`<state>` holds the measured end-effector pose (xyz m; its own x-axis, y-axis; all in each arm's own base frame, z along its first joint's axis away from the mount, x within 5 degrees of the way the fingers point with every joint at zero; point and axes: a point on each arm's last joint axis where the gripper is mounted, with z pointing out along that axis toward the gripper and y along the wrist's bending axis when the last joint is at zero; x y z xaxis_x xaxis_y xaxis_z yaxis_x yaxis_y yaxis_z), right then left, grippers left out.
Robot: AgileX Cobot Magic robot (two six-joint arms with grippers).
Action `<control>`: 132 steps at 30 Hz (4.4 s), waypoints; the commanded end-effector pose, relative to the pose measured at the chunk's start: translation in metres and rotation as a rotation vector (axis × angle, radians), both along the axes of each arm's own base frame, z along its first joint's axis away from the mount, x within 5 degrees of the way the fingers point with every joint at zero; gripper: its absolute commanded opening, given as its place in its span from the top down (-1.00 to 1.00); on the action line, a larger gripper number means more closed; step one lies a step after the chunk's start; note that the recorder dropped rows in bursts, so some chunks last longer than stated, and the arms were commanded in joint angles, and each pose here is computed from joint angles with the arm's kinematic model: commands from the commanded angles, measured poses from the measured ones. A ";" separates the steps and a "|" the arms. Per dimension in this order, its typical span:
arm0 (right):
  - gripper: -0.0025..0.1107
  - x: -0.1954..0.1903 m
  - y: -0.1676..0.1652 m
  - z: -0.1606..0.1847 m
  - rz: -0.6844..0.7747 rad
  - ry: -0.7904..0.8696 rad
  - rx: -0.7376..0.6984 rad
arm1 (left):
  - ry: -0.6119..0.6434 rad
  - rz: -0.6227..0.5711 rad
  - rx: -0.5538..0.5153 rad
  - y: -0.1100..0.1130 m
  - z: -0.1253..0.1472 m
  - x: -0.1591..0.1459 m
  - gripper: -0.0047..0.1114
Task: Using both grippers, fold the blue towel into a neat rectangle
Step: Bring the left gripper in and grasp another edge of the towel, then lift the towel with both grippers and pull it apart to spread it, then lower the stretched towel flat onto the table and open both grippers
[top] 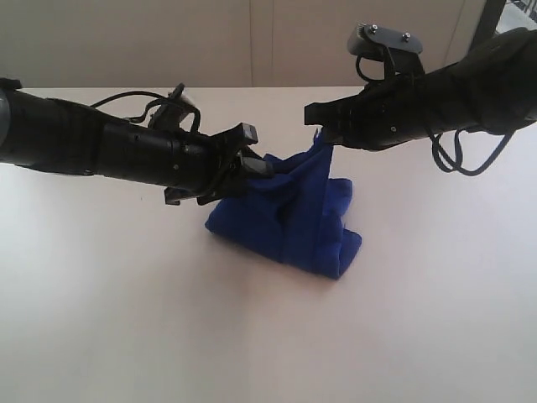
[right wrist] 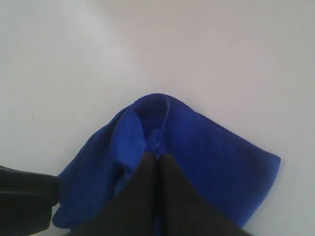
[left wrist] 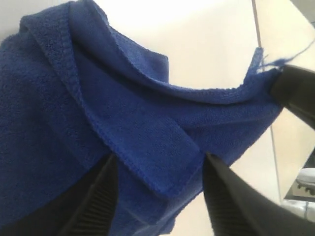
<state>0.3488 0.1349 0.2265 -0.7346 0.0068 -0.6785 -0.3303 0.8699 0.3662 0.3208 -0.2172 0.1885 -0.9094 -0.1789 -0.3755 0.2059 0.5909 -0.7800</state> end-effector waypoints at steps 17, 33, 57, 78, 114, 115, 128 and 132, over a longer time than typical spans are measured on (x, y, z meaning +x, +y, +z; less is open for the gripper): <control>0.96 0.000 -0.003 0.003 -0.006 -0.012 -0.003 | 0.154 0.023 -0.147 -0.015 -0.009 -0.003 -0.11; 0.96 -0.001 -0.003 0.003 0.002 -0.006 0.000 | 0.168 0.092 -0.113 -0.011 -0.012 0.001 0.75; 0.96 -0.039 -0.027 0.056 0.137 -0.103 -0.324 | -0.237 -0.325 0.127 0.109 0.082 -0.022 0.92; 0.96 -0.174 -0.086 0.170 -0.079 -0.222 -0.381 | -0.384 -0.135 0.799 0.185 0.191 -0.170 0.92; 0.96 -0.060 -0.090 -0.012 -0.348 -0.058 -0.540 | -0.166 0.229 0.791 0.196 0.032 -0.034 0.92; 0.96 -0.048 -0.092 -0.023 -0.359 -0.037 -0.544 | -0.160 0.235 0.798 0.196 0.023 -0.027 0.92; 0.96 0.036 -0.112 -0.050 -0.402 -0.043 -0.514 | -0.252 0.329 0.818 0.199 -0.011 0.042 0.92; 0.96 0.046 -0.121 -0.060 -0.412 -0.030 -0.504 | -0.262 0.335 0.820 0.199 -0.016 0.053 0.92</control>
